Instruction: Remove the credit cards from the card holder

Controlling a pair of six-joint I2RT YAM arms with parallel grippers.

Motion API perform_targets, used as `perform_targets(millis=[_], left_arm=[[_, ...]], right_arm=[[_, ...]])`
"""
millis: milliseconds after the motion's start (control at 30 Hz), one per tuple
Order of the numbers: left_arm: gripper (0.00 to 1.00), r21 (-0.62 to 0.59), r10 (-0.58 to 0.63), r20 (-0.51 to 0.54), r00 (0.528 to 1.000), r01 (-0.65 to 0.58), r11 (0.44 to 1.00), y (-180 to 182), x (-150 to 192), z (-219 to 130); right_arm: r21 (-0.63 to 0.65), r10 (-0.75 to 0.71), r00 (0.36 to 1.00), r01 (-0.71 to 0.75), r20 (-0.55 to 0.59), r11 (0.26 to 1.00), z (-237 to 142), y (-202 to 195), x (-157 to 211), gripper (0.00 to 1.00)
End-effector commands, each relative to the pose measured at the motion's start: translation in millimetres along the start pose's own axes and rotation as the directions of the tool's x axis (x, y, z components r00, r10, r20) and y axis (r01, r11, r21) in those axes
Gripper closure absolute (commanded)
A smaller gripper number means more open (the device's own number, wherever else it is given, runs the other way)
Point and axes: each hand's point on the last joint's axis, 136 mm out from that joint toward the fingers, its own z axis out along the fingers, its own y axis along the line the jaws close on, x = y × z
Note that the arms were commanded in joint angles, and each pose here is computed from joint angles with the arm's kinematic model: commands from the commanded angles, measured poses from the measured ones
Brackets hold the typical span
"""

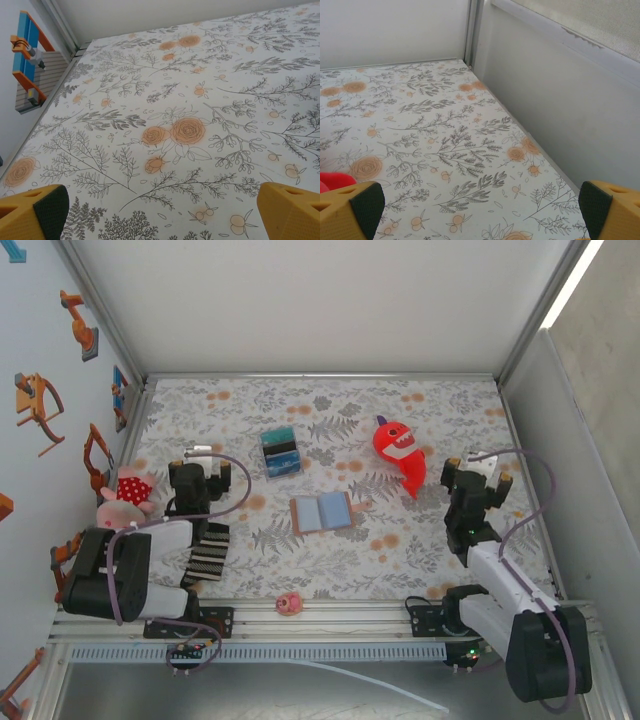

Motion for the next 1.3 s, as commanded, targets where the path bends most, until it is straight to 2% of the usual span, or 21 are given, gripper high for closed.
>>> perform_targets(millis=[0, 233, 333, 400, 500, 567, 633, 900, 1267], left_arm=[[0.03, 0.039, -0.038, 0.077, 0.996, 0.035, 0.999, -2, -5, 4], [0.03, 0.083, -0.118, 0.046, 0.992, 0.114, 0.99, 7, 5, 7], [0.03, 0.091, -0.126, 0.12, 0.985, 0.115, 0.989, 5, 9, 13], [0.03, 0.099, -0.122, 0.045, 0.991, 0.118, 0.988, 4, 13, 12], [0.03, 0.06, -0.134, 0.054, 0.989, 0.131, 0.99, 10, 11, 22], [0.03, 0.05, -0.182, -0.044, 0.982, 0.184, 0.982, 18, 17, 29], [0.03, 0.071, -0.222, -0.034, 0.974, 0.224, 0.972, 24, 16, 31], [0.03, 0.071, -0.217, -0.043, 0.975, 0.22, 0.973, 23, 17, 31], [0.03, 0.064, -0.208, -0.044, 0.977, 0.211, 0.975, 23, 18, 31]], right_arm=[[-0.009, 0.042, 0.998, -0.042, 0.04, 0.999, 1, -3, -4, 0.01], [-0.018, 0.079, 0.997, -0.079, 0.026, 0.997, 7, -5, 5, 0.01], [-0.027, 0.084, 0.996, -0.084, 0.015, 0.996, 10, -3, 10, 0.01], [-0.035, 0.082, 0.997, -0.082, 0.008, 0.996, 12, -1, 11, 0.01], [-0.059, 0.075, 0.997, -0.075, 0.002, 0.995, 16, 4, 14, 0.01], [-0.07, 0.076, 0.997, -0.076, -0.001, 0.995, 20, 7, 16, 0.01], [-0.084, 0.079, 0.997, -0.079, -0.003, 0.993, 26, 10, 19, 0.01], [-0.186, 0.061, 0.998, -0.061, -0.003, 0.981, 50, 36, 33, 0.01], [-0.252, 0.075, 0.996, -0.085, -0.051, 0.964, 71, 47, 57, 0.01]])
